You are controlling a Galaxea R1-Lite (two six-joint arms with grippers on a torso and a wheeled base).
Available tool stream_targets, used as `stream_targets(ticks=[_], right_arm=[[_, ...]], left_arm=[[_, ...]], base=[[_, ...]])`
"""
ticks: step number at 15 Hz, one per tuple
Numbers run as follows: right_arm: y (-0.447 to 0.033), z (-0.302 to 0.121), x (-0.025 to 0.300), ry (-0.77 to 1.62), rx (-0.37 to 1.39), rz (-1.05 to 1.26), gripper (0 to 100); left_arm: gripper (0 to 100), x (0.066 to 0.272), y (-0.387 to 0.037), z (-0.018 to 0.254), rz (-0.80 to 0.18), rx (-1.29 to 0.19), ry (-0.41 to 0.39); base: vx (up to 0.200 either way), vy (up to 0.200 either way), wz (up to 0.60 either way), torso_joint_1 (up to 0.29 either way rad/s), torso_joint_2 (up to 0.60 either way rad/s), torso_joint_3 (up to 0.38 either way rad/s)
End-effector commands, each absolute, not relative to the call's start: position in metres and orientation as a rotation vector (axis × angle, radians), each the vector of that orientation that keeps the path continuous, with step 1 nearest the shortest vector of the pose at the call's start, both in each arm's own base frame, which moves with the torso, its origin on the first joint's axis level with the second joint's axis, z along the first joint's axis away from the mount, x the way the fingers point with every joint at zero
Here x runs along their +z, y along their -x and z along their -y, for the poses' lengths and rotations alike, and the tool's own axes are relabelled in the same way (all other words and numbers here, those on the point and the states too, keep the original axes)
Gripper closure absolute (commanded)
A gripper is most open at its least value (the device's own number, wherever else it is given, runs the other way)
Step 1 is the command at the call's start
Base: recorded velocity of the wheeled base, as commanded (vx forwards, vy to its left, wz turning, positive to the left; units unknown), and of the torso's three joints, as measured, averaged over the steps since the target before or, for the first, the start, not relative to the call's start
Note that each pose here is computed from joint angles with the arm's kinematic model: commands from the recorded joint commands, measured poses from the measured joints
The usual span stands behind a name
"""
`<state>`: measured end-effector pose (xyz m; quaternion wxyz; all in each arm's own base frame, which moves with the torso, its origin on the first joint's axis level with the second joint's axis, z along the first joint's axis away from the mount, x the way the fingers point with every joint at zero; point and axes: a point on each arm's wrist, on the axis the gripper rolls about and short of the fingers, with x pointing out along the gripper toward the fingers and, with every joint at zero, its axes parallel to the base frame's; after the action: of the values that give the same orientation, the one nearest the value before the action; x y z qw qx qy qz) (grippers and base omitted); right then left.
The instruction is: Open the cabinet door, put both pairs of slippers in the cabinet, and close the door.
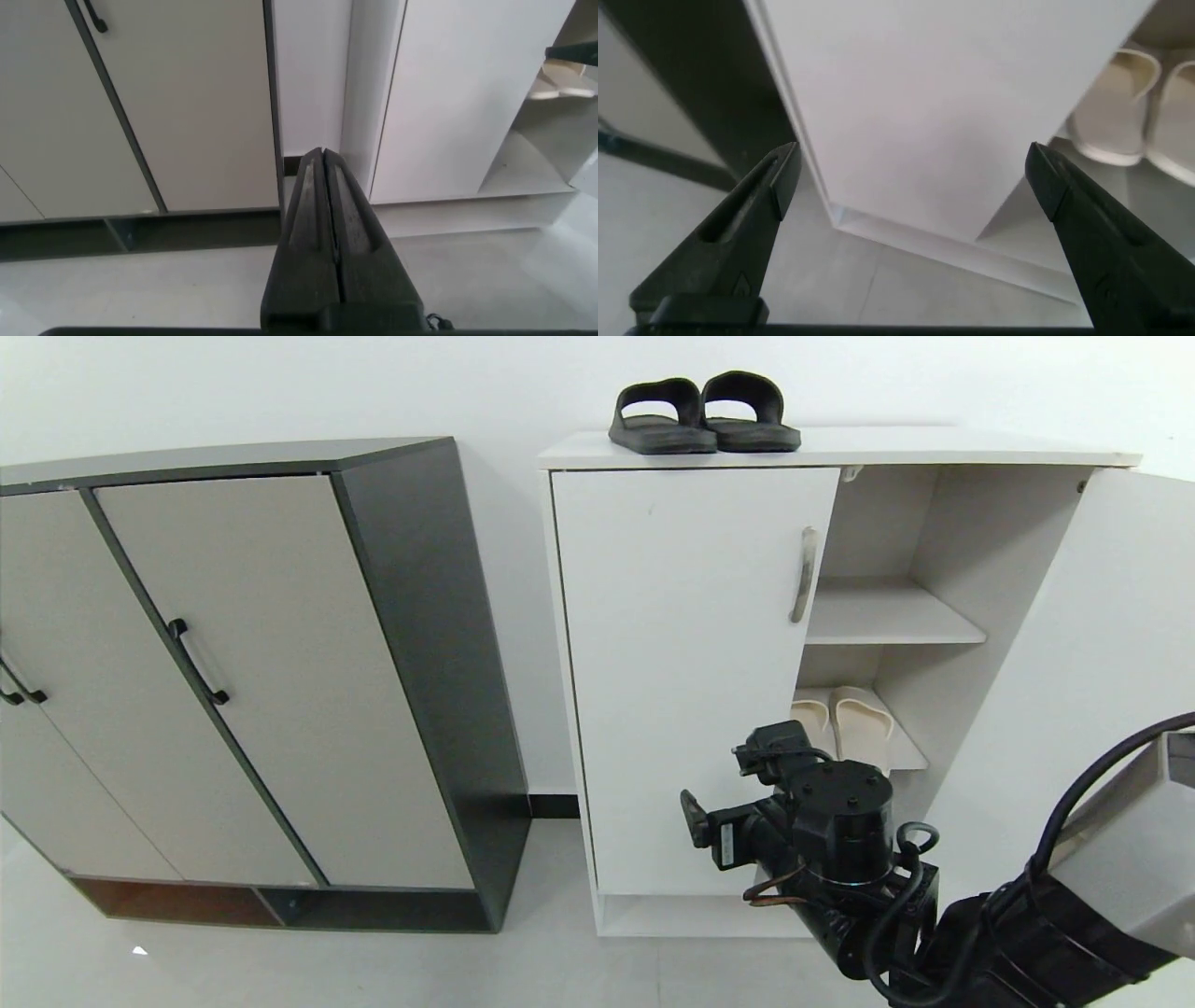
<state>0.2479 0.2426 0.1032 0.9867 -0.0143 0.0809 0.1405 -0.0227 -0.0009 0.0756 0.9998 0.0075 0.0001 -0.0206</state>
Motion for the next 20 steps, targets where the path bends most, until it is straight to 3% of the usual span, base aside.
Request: stream_targets(ticks=[1,7,20], right_arm=[[-0.2476,-0.2432,0.1019,0.031,0.285,-0.166,0],[-0.2477,-0.2433,0.1011,0.034,0.285,-0.169,0],[-0.2494,-0.2459,0.0956,0.042,0.286,-0.179,0]], left_arm=[[100,0.0757,0.0227,0.0009,0.0,-0.041,-0.015],[100,0.0757,0.0227,0.0009,0.0,-0.041,-0.014],[100,0.0757,0.0227,0.0009,0.0,-0.041,-0.014]], base=[[0.0,0.0,0.0,0.0,0.0,0.0],[0.0,0.0,0.0,0.011,-0.13,-0.198],[0.0,0.0,0.0,0.114,-0.49,-0.337]])
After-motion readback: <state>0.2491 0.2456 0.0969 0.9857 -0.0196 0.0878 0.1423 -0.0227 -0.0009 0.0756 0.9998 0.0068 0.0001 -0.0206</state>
